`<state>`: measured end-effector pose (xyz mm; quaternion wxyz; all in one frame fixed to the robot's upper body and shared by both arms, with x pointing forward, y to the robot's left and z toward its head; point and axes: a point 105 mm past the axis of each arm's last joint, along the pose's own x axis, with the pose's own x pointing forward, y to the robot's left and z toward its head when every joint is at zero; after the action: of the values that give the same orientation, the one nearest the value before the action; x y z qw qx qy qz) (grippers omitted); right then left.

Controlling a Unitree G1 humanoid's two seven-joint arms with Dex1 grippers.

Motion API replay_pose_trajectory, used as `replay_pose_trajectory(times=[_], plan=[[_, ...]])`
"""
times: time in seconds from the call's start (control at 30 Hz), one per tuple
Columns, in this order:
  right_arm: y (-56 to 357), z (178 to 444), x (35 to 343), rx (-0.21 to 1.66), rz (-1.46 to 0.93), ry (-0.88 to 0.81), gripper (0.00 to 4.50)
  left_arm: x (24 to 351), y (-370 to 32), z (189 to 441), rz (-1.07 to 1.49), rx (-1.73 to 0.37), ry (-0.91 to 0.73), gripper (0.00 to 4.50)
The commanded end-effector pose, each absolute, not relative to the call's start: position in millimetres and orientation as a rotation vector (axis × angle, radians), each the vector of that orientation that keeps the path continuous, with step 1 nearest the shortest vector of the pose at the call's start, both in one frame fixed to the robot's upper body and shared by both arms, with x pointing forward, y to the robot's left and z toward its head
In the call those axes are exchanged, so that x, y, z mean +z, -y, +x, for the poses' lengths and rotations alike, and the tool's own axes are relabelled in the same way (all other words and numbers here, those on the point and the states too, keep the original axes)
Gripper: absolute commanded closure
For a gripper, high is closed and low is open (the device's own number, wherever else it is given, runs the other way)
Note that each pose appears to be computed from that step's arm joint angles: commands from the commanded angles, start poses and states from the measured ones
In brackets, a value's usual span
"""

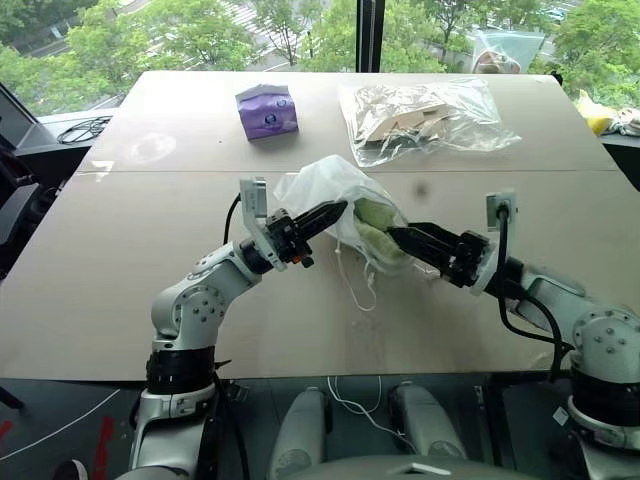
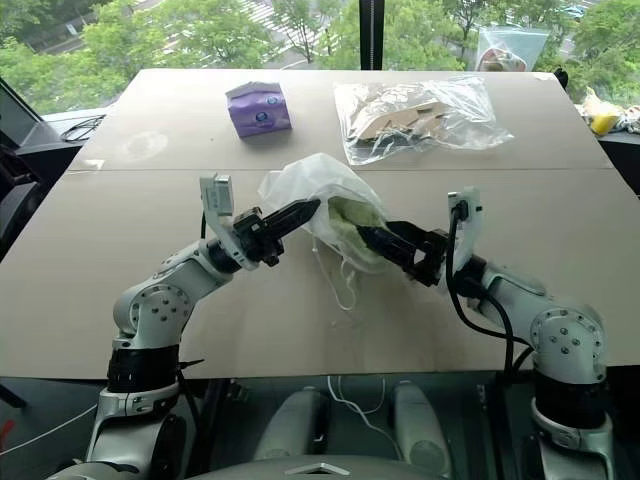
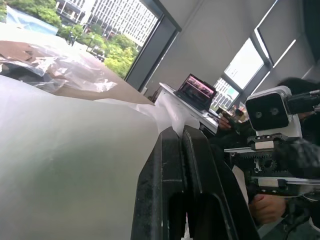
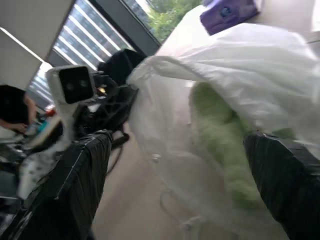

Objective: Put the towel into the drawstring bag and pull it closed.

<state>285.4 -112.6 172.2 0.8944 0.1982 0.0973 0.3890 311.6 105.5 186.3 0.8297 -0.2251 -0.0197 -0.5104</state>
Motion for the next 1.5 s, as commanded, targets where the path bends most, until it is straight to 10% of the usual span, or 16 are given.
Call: replay_pose_trajectory(times=[0.03, 0.5, 0.9, 1.23, 1.43, 1.5], plan=[[133, 281, 171, 0.805, 0.198, -0.156, 0.01, 196, -107, 310, -0.454, -1.091, 0.082, 4.50], [131, 317, 104, 0.610, -0.195, -0.215, 0.01, 197, -105, 311, -0.443, -1.102, 0.074, 4.50], [132, 325, 133, 0.622, -0.119, -0.056, 4.46, 195, -108, 314, -0.433, -1.081, 0.061, 4.50], [133, 329, 120, 0.612, -0.213, -0.104, 4.46, 194, -108, 314, -0.429, -1.079, 0.065, 4.50], [130, 338, 121, 0.563, -0.214, -0.082, 1.82, 193, -109, 313, -0.427, -1.079, 0.065, 4.50], [128, 339, 120, 0.561, -0.218, -0.082, 1.82, 193, -110, 313, -0.426, -1.077, 0.064, 4.50]])
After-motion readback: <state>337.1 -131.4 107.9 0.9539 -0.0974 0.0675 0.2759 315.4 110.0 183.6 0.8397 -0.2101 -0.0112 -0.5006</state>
